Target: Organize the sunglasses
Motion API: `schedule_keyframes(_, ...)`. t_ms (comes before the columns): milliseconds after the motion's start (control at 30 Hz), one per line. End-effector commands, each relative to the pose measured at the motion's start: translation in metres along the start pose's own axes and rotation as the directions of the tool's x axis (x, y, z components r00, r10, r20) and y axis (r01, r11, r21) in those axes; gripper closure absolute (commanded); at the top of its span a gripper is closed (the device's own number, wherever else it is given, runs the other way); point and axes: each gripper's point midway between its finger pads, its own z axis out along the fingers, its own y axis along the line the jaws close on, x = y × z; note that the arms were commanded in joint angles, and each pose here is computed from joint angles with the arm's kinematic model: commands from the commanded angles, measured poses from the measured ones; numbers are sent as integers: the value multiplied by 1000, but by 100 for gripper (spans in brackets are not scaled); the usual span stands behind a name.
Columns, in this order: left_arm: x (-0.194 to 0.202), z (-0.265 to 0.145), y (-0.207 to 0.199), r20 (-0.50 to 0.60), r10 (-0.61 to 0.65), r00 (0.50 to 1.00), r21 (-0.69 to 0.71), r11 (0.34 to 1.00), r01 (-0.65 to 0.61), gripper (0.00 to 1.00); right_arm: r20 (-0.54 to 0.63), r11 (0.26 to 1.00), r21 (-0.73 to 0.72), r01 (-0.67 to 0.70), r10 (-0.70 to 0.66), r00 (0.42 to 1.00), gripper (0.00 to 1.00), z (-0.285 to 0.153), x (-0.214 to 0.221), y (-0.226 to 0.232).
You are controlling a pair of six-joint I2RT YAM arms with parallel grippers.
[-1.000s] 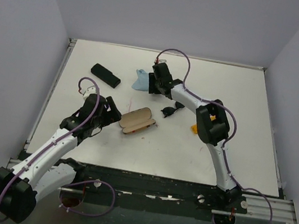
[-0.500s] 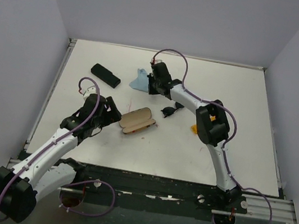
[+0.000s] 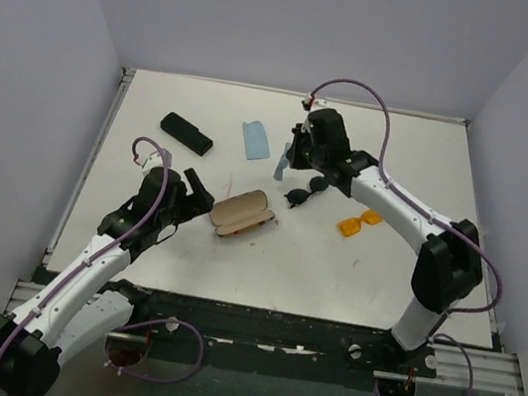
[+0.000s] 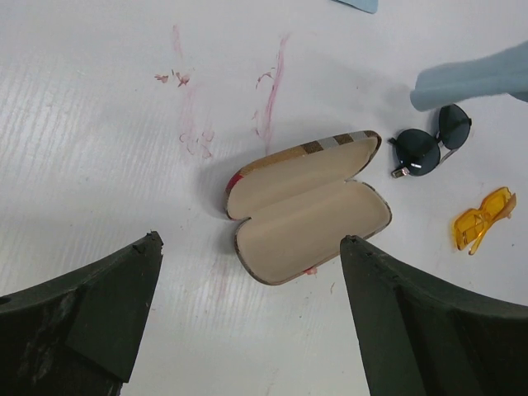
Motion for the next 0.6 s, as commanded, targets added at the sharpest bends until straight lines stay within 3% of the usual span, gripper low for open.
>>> schedule_keyframes(0, -15, -9, -25, 23, 9, 1000, 94, 995, -11, 1, -74, 997, 45, -62, 65, 995, 99, -38, 43, -14)
schedule_keyframes(300, -8, -4, -37, -13, 43, 999, 162, 986, -40, 1, -158, 976, 11, -219, 218, 963, 99, -108, 93, -13)
schedule_keyframes(433, -4, -4, -36, -23, 52, 998, 174, 984, -47, 1, -263, 953, -153, -261, 215, 941, 99, -138, 112, 25)
schedule_keyframes(567, -3, -6, -35, -17, 62, 998, 180, 982, -58, 1, -351, 941, -198, -275, 194, 916, 99, -169, 133, 52)
